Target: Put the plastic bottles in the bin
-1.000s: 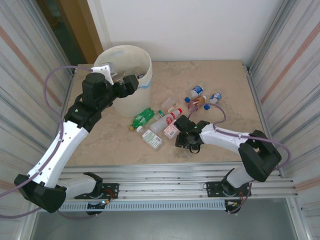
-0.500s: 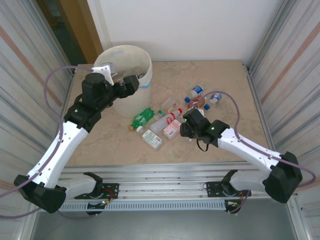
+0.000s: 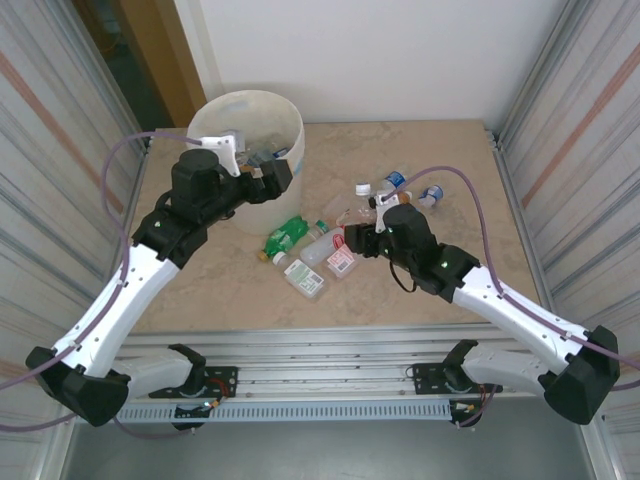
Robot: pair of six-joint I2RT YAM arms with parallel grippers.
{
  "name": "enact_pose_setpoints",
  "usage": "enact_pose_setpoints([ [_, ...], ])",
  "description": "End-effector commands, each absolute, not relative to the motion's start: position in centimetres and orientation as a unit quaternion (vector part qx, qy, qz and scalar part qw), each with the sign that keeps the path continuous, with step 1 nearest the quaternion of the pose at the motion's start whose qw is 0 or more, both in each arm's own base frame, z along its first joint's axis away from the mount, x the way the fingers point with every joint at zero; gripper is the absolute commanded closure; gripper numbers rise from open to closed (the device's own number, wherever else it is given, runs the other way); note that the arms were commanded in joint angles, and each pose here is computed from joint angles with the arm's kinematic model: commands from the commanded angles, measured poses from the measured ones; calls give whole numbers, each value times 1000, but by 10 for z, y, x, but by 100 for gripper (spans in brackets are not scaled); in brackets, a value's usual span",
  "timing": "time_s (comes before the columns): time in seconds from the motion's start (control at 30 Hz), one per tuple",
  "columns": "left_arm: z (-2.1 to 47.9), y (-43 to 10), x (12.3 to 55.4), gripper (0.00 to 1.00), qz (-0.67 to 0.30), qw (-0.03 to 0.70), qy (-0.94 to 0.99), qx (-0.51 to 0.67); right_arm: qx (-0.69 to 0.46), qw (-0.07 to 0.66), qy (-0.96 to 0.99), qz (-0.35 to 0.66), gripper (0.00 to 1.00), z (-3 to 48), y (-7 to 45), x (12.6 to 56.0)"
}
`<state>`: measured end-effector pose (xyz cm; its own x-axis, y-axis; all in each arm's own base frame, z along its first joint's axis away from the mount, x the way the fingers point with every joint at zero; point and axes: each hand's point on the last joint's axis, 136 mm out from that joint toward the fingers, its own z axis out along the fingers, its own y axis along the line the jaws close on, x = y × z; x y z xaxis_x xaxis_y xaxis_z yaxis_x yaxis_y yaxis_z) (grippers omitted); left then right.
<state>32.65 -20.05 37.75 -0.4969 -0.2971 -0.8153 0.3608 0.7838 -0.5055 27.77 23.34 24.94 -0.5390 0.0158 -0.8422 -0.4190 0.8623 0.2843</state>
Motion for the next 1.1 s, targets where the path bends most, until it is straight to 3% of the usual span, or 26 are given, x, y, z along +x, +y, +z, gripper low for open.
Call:
enact_pose_setpoints([
  [0.0, 400, -213, 313, 1, -367, 499, 783, 52, -173, 515, 789, 288, 65, 295, 258, 276],
  [0.63, 389, -275, 291, 4, -431, 429, 778, 157, -281, 510, 709, 397, 67, 341, 325, 264],
  [1.07, 395, -288, 296, 39, -463, 434, 757, 154, -291, 499, 710, 403, 68, 336, 334, 258],
])
